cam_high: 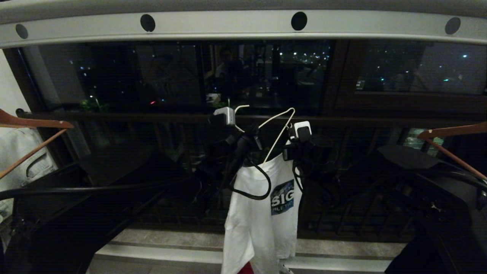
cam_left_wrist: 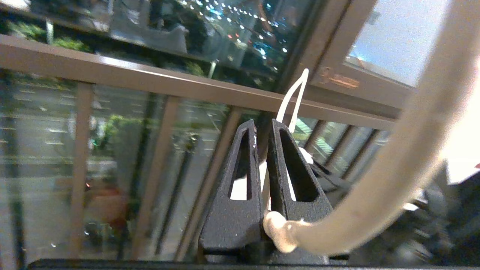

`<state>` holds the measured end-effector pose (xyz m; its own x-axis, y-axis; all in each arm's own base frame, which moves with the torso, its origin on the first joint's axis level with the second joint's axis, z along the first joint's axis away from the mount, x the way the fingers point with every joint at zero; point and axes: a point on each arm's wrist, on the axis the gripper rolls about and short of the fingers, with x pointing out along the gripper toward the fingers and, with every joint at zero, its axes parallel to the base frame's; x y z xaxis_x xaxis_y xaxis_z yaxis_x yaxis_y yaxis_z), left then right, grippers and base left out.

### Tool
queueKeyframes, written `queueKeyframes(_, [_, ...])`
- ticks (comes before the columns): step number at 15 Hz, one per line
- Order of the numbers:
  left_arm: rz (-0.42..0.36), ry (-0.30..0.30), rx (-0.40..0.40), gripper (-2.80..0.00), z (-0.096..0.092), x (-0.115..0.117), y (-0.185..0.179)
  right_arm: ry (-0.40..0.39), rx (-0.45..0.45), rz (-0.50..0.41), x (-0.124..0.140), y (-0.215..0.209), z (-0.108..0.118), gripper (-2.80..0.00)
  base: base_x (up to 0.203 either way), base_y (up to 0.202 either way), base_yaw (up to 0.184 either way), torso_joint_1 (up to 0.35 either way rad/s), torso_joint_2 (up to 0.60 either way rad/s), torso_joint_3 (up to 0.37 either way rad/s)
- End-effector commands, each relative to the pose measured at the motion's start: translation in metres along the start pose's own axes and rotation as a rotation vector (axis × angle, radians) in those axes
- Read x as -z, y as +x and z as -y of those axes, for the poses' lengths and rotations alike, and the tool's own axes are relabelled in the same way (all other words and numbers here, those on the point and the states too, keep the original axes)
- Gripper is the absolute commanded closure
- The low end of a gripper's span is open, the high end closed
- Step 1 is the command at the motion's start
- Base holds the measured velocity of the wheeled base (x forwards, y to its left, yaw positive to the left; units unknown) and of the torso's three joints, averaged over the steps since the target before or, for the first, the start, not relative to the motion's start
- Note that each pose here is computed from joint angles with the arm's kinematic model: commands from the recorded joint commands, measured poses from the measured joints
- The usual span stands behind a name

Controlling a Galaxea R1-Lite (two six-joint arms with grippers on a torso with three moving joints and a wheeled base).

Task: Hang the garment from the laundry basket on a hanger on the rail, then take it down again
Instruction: Take the clothes off the clothes rack, then put clothes in the basket

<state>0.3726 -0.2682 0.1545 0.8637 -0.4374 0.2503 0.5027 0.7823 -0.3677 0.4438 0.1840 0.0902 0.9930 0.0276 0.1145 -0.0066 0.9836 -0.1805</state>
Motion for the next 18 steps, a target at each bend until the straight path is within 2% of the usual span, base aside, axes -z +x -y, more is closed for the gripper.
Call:
queueKeyframes(1, [-0.003, 0.004, -0.013, 0.00, -0.007, 0.009, 0.003, -0.003, -0.001, -0.002, 0.004, 0.000, -0.002, 0.00, 0.000, 0.000, 0.000, 0.000, 0.00, 0.000])
queueKeyframes(6, [0.002, 0.005, -0.020, 0.00, -0.012, 0.014, 0.006, -0.001, -0.041, -0.002, 0.001, -0.012, -0.020, 0.00, 0.000, 0.000, 0.000, 0.000, 0.00, 0.000])
queueKeyframes(7, [0.015, 0.005, -0.035, 0.00, -0.012, 0.014, 0.007, -0.006, -0.061, -0.015, 0.008, -0.016, -0.029, 0.00, 0.000, 0.000, 0.000, 0.000, 0.00, 0.000])
queueKeyframes(9, [0.089, 0.018, -0.022, 0.00, -0.012, 0.013, 0.007, -0.016, -0.120, -0.037, 0.013, -0.033, -0.051, 0.00, 0.000, 0.000, 0.000, 0.000, 0.00, 0.000])
queueKeyframes(10, [0.103, 0.042, -0.020, 0.00, -0.013, 0.016, 0.009, -0.018, -0.122, -0.034, 0.015, -0.034, -0.052, 0.00, 0.000, 0.000, 0.000, 0.000, 0.00, 0.000])
queueKeyframes(13, [0.131, 0.044, -0.015, 0.00, -0.009, 0.005, 0.008, -0.025, -0.105, -0.044, 0.020, -0.029, -0.046, 0.00, 0.000, 0.000, 0.000, 0.000, 0.00, 0.000])
queueKeyframes(16, [0.134, 0.076, -0.027, 0.00, -0.010, 0.005, 0.008, -0.032, -0.119, -0.030, 0.010, -0.036, -0.048, 0.00, 0.000, 0.000, 0.000, 0.000, 0.00, 0.000])
queueKeyframes(18, [0.126, 0.096, -0.031, 0.00, -0.010, 0.004, 0.007, -0.051, -0.119, -0.059, 0.026, -0.034, -0.049, 0.00, 0.000, 0.000, 0.000, 0.000, 0.00, 0.000])
